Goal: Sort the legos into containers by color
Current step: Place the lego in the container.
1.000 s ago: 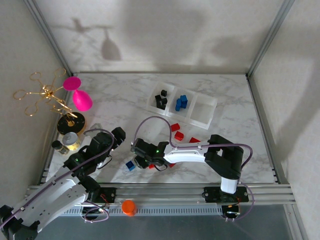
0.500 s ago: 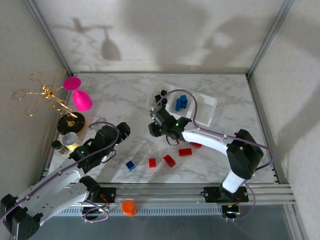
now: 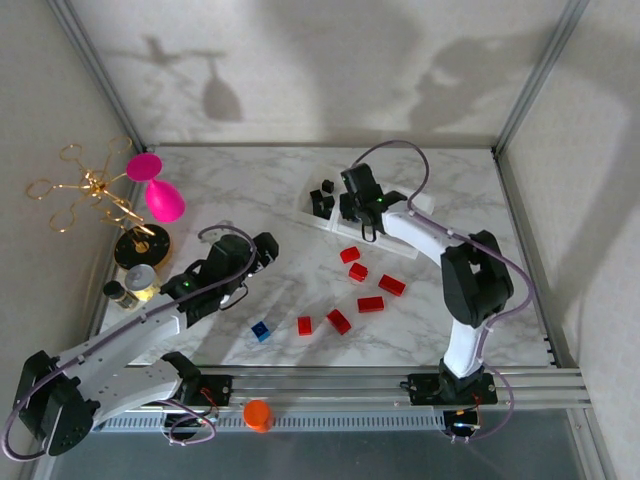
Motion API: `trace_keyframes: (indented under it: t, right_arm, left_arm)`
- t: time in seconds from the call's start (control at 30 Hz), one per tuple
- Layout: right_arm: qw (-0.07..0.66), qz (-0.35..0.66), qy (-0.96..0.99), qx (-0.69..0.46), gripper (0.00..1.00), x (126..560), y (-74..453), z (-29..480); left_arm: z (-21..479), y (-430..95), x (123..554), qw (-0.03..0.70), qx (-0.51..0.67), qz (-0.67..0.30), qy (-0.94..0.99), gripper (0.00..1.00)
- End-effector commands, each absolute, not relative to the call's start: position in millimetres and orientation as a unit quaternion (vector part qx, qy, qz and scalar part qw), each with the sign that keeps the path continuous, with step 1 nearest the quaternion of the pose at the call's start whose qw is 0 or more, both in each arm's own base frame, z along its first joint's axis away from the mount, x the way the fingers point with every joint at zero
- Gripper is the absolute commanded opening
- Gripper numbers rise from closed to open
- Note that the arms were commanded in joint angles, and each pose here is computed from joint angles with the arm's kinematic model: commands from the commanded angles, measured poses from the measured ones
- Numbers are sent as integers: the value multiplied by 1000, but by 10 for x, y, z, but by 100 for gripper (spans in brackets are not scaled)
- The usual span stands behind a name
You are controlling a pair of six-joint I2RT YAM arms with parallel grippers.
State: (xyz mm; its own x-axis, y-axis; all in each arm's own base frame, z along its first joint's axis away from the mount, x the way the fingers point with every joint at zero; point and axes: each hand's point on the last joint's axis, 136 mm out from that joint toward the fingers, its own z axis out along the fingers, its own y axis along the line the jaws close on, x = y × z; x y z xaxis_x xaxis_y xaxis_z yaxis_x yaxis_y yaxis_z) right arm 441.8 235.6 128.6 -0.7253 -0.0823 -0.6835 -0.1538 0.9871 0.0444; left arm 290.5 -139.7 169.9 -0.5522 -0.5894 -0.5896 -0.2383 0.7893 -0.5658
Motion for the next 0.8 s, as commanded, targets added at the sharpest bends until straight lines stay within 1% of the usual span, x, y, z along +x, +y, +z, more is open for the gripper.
trace_keyframes:
  t: [0.0,0.1,0.27,0.33,0.47,0.6,0.77]
  right_arm:
    - [377,32,922,-75,35,4572,2372,1286]
    - [377,19,923,-75,36,4663,2351,1211]
    - [370,8,926,-76,44,4720,2315,1092]
    - [374,11,924,-77,53,4727,2323,1149]
    - [389,23,918,-72,55,4696,2323,1364]
    - [396,55,913,-84,56,4520,2452,1570]
    - [397,95,906,-116,58,4120,2695,1715]
  left_arm:
    - [1870,-1502,3018,419,-228,-238,846,100]
    - [1849,-1528,3046,416,-227,-237,848,100]
    - [1824,-1553,3057,411,-224,-236,852,100]
    - [1826,-1553,3055,410,-222,-235,853,99]
    - [1863,-1543,3051,414,-222,-235,851,100]
    - [1926,-1495,3035,423,-227,-234,846,100]
    - [1935,-1408,2956,423,-234,-227,845,100]
